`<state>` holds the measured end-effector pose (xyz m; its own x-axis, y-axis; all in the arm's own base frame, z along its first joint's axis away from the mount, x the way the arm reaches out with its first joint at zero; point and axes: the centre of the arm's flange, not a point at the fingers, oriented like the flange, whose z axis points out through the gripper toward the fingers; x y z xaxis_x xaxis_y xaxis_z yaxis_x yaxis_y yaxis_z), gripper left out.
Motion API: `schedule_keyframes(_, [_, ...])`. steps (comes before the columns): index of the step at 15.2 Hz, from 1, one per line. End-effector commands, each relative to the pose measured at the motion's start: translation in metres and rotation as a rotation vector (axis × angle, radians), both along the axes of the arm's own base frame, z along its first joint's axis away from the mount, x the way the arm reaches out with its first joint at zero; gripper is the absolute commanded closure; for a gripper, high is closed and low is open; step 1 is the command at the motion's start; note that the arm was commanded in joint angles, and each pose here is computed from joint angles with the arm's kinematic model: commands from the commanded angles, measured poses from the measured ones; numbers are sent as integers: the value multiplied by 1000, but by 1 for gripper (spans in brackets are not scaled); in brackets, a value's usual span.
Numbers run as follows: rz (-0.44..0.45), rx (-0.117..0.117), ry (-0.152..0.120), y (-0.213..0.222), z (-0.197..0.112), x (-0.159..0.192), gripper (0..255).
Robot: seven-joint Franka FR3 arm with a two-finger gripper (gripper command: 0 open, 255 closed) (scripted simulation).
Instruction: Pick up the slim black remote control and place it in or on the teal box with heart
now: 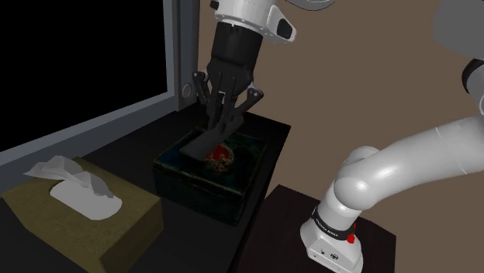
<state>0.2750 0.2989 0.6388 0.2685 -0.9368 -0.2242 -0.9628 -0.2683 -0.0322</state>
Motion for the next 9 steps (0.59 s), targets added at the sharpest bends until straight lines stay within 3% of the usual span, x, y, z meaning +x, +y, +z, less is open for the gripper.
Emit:
schedule_keyframes(1, [-1,0,0,0,-10,-1,255])
schedule_keyframes(9, [-1,0,0,0,-41,-1,255])
